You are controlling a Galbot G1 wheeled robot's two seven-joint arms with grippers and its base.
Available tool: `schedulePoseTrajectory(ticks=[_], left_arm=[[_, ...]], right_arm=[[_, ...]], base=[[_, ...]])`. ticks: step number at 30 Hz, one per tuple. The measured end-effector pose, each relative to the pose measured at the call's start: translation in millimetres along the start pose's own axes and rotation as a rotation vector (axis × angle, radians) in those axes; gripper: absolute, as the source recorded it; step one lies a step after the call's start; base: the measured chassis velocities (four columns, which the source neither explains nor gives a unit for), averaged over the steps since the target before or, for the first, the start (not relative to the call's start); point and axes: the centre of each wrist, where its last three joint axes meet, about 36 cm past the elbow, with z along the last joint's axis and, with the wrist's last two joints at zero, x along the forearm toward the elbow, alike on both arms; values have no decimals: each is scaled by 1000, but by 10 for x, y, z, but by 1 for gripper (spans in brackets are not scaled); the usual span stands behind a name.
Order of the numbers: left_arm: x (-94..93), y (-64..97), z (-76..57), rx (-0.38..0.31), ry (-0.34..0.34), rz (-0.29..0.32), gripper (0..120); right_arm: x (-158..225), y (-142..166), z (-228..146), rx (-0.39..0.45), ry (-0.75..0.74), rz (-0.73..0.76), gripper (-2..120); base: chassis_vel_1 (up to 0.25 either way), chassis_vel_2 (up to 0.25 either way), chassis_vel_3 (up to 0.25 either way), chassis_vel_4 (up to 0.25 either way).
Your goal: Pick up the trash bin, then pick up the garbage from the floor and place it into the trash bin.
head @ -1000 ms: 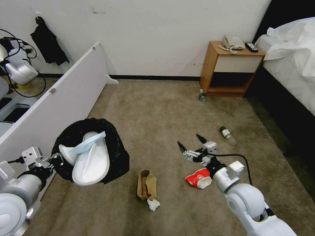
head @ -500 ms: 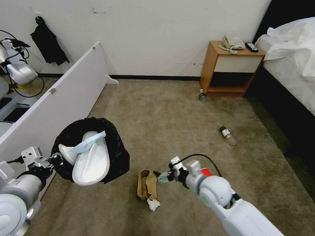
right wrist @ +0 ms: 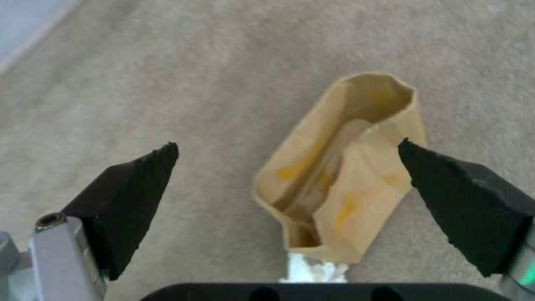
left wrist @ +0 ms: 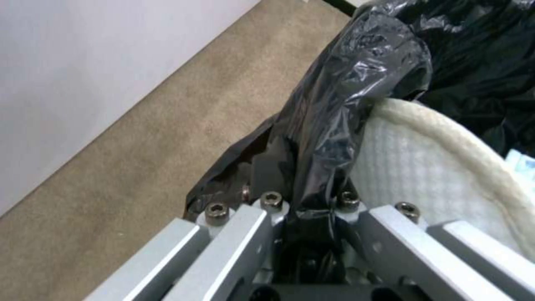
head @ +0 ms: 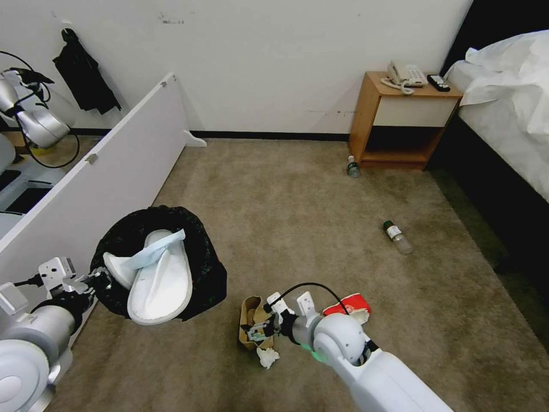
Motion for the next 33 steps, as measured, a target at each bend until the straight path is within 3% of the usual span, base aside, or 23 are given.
schedulePoseTrajectory(ticks=[15,33], left_arm=[[-44,4,15,2,10,6,1],[-46,-5,33,-1,11,7,1]], right_arm=[[-69,-223,555,-32,135,123,100],[-412,-104,718,-54,197,108,100]], base=[[0,0,0,0],[0,0,0,0]])
